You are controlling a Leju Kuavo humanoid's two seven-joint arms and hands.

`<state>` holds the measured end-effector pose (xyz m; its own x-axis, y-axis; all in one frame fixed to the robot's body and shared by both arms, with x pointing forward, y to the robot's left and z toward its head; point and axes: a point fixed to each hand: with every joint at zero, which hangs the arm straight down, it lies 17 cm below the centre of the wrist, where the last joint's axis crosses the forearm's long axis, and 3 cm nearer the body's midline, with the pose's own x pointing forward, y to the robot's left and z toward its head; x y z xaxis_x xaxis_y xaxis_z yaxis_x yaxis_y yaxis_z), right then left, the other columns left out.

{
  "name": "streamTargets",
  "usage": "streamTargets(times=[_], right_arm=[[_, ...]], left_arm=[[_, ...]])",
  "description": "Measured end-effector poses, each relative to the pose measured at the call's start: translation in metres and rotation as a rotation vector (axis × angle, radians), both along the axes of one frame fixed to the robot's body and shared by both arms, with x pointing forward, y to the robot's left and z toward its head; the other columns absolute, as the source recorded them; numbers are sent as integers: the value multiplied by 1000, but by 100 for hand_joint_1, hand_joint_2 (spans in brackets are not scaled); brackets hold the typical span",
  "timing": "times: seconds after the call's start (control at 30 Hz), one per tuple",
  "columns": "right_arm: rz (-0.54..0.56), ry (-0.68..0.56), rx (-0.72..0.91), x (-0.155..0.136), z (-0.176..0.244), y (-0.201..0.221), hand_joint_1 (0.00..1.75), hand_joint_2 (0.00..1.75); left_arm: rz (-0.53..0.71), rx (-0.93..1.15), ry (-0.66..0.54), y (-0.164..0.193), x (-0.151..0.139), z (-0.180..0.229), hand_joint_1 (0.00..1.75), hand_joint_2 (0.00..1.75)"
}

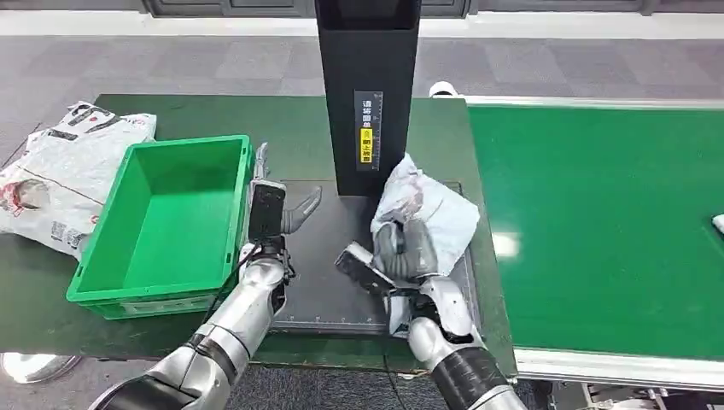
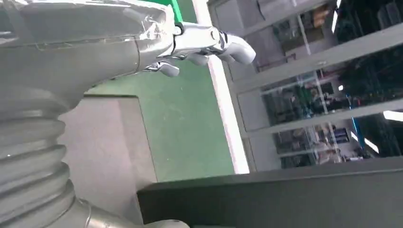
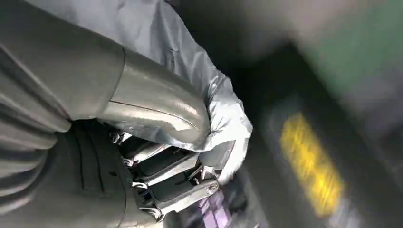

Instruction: Moved the parcel from conveyor to table for the left to box.

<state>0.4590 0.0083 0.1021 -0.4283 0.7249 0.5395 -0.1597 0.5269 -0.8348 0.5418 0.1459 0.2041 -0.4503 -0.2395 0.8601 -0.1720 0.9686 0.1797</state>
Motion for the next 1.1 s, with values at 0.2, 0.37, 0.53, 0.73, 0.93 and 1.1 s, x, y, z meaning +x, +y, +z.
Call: streamTargets(times=[0.2,0.37,0.53,0.73,0.93,1.1], right_arm=[[119,96,-94,-24,-34,29,0,175],[127,137,-89,-28,-44,30,0,175],[52,-6,58,-16,-11,9,0,175],[20,-125,137,-11,17,-12,0,175],[-43,-230,246,-9,44,-35,0,175],[-79,-287,293,-7,57,-53,0,175]], left_arm=[[-25,-28,6,-1,3,3,0,175],[-47,-73,24,-1,8,4,0,175],[-87,-145,55,-2,11,1,0,175],[-131,-180,82,-8,11,-2,0,175],[-169,-197,89,-15,10,-2,0,175],[-204,-204,91,-25,7,-1,0,175]])
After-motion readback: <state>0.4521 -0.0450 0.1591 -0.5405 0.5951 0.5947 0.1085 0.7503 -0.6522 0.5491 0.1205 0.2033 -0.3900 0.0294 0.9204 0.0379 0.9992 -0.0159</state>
